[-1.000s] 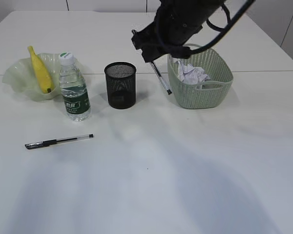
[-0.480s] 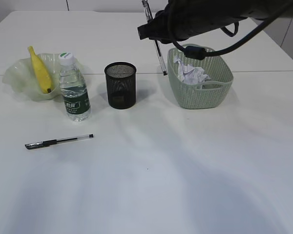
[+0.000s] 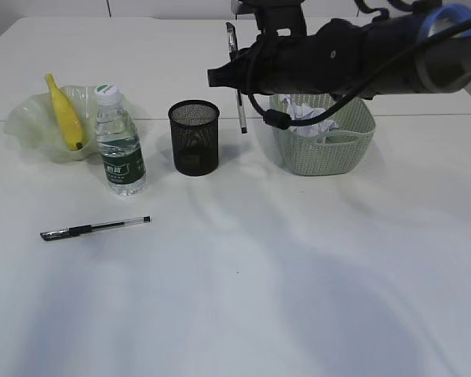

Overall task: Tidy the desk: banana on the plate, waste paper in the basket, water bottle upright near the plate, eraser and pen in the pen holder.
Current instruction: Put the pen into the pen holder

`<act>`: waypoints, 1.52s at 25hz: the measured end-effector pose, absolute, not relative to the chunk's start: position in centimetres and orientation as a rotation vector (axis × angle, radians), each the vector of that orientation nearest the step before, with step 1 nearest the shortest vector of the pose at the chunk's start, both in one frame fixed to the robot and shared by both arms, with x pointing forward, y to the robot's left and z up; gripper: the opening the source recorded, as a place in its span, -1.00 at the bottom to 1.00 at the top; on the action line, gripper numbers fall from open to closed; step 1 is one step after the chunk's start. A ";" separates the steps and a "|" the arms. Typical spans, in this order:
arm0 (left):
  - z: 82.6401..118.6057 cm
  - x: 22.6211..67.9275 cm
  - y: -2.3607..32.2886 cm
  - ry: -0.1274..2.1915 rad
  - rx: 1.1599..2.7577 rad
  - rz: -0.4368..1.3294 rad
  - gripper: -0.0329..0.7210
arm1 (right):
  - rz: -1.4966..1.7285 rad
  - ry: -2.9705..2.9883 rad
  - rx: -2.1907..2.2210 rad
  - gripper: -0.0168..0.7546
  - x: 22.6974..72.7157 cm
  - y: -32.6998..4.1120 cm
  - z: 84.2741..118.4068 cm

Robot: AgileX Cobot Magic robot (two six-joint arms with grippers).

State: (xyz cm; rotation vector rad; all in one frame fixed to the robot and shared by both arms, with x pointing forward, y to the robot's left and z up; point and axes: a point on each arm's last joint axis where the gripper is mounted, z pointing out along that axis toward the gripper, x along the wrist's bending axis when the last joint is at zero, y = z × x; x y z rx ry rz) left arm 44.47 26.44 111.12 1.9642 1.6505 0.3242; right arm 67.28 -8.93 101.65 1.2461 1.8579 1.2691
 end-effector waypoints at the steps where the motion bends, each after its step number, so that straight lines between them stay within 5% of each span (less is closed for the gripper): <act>1: 111.1 44.5 26.4 1.650 1.964 0.324 0.27 | 1.274 1.854 1.241 -0.85 67.3 -8.6 101.3; 38: 111.1 44.5 26.4 1.648 1.960 0.329 0.27 | 1.441 1.725 1.131 -0.85 69.2 -4.7 98.9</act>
